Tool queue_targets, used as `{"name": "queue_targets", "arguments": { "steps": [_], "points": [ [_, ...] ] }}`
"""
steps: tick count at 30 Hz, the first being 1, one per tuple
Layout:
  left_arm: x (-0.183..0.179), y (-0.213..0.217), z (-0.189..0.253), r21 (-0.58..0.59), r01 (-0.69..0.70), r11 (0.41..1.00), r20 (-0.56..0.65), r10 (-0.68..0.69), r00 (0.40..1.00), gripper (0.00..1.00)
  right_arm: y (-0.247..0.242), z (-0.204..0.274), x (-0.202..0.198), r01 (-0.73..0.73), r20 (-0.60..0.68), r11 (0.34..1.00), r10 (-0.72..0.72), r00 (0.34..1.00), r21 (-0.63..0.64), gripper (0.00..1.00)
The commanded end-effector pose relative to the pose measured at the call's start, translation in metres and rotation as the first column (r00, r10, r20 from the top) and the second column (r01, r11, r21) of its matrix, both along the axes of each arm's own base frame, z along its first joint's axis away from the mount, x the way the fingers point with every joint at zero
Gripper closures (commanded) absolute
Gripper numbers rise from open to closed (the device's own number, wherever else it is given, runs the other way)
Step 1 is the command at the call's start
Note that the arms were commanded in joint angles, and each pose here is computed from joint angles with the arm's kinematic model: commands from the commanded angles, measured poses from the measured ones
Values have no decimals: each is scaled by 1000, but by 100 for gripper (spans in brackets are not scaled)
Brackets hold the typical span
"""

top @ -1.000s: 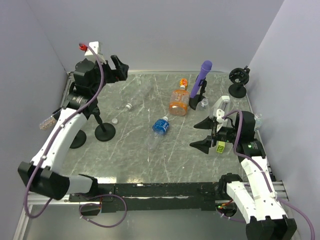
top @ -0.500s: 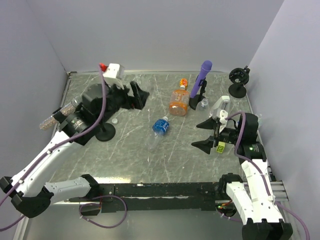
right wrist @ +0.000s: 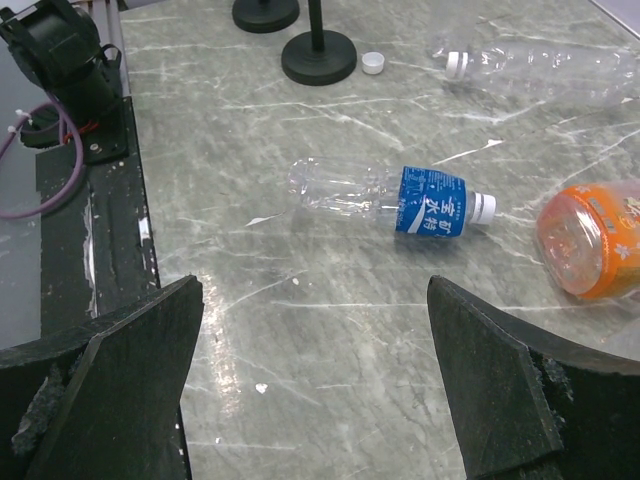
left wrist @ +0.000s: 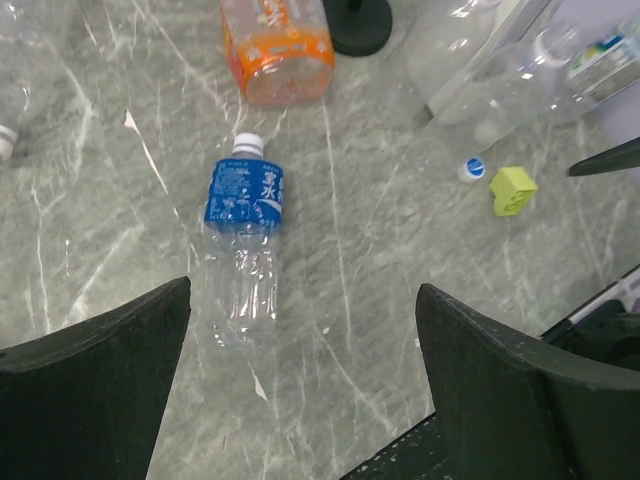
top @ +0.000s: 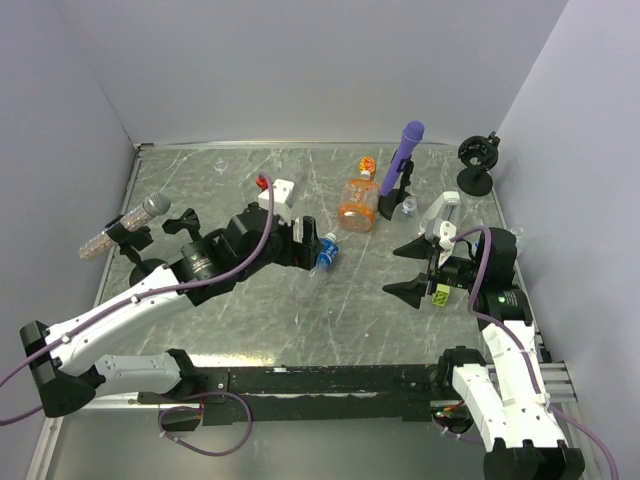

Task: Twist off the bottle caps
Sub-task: Pick up the plastic bottle at the center of the board.

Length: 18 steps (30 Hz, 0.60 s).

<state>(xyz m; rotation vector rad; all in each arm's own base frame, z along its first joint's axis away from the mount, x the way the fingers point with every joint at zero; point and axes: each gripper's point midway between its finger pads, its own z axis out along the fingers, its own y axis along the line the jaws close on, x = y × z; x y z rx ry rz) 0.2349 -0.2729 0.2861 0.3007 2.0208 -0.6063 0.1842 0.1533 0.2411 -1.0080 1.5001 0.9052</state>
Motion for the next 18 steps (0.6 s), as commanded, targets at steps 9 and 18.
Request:
{"name": "queue_targets", "arguments": {
  "steps": [9,18],
  "points": [
    [4,-24,-53,49,49,998,-73,-45,996,3,-1,3,6,4,49,1000,-4,999,-6,1],
    [3,-42,-89,127,145,981,-127,-129,983,4,-1,5,6,5,53,1000,-5,999,-4,1]
  ]
}}
